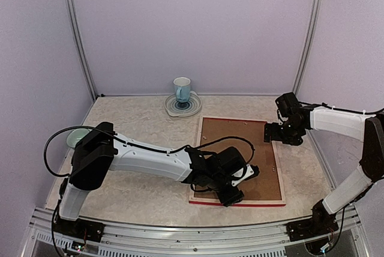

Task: Put the photo into the frame
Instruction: Press the fastener onto the backboard.

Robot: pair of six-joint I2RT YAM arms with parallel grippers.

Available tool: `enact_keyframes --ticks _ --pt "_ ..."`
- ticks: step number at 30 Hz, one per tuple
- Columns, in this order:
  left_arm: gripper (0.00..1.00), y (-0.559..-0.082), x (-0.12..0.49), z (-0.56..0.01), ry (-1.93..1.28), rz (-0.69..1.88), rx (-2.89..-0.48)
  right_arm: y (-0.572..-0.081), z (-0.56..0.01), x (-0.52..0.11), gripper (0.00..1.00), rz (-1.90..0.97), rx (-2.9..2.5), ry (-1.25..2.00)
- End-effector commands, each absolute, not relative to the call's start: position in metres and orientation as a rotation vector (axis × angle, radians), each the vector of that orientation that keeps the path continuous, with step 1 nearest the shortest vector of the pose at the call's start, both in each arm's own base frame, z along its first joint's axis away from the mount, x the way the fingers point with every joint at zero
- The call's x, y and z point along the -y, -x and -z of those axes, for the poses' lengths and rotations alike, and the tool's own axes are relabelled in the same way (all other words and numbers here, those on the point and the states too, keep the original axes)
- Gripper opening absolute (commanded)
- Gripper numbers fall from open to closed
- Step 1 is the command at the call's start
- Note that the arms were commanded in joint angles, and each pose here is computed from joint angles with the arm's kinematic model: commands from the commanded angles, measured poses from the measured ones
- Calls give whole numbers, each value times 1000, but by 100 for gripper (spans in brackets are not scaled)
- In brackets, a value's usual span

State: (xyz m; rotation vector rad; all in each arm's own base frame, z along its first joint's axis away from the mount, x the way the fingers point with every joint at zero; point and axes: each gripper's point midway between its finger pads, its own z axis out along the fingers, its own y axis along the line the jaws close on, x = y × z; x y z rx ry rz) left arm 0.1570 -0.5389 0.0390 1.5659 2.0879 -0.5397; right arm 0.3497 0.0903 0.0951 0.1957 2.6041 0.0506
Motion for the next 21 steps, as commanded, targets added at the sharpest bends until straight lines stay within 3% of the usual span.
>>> enact_keyframes --ticks 1,14,21 --pt "69 -170 543 -35 -1498 523 -2103 -348 -98 -94 99 -68 -2592 -190" --pt "69 -196 539 -38 -1328 477 -2128 -347 -97 -93 99 -65 -2594 -189" --pt "69 -186 537 -42 -1398 549 -2108 -348 -97 -93 99 -65 -2594 -187"
